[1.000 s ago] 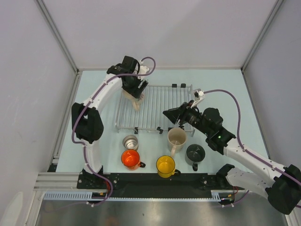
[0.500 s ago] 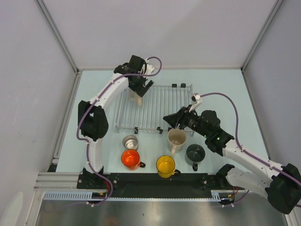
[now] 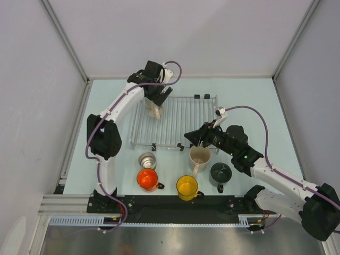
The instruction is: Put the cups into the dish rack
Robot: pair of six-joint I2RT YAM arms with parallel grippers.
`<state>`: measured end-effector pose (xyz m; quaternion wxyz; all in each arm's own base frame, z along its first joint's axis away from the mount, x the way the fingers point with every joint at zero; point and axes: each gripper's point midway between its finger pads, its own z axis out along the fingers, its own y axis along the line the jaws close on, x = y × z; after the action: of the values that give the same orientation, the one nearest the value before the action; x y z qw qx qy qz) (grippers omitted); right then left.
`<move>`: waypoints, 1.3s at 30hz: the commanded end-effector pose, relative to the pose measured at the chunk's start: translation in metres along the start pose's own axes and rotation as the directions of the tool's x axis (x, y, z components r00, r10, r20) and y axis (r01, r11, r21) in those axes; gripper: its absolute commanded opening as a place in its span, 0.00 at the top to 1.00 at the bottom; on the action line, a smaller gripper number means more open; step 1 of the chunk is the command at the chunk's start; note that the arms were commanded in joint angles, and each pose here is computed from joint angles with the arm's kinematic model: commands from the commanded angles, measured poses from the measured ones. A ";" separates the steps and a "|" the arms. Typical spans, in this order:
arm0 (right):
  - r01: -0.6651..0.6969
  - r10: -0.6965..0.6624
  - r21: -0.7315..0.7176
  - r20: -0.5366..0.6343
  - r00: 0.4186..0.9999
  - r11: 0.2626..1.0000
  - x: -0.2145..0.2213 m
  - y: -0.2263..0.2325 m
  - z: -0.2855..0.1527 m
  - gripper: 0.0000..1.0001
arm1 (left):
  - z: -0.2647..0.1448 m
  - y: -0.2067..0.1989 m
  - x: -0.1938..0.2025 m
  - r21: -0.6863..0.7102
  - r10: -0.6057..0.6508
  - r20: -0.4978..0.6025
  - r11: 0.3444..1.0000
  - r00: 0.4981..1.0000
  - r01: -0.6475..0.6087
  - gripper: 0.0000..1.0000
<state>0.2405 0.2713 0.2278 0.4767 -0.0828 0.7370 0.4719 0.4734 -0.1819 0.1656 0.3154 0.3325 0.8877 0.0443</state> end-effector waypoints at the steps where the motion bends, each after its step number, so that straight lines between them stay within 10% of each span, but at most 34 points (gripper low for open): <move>1: 0.032 -0.031 -0.027 0.029 0.999 0.999 -0.009 0.005 0.000 0.41 | -0.044 0.037 -0.026 -0.104 -0.068 0.144 0.991 0.987 0.084 0.00; 12: 0.135 -0.139 0.133 0.019 0.990 0.982 -0.021 -0.004 -0.001 0.42 | -0.119 0.029 -0.018 -0.021 -0.118 0.289 0.991 0.950 0.130 0.00; 22: 0.467 -0.393 0.319 -0.270 0.879 0.825 0.012 0.015 0.004 0.44 | -0.193 -0.044 0.035 0.194 -0.104 0.431 0.981 0.896 0.021 0.00; 39: 0.579 -0.381 0.395 -0.475 0.793 0.713 0.058 0.016 -0.034 0.44 | -0.193 -0.097 0.100 0.307 -0.113 0.448 0.951 0.887 -0.033 0.00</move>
<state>0.1802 0.2811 0.1874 0.4433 -0.2478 0.8544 0.1101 0.2556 -0.1581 0.2148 0.4237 0.3571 0.8199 -0.1441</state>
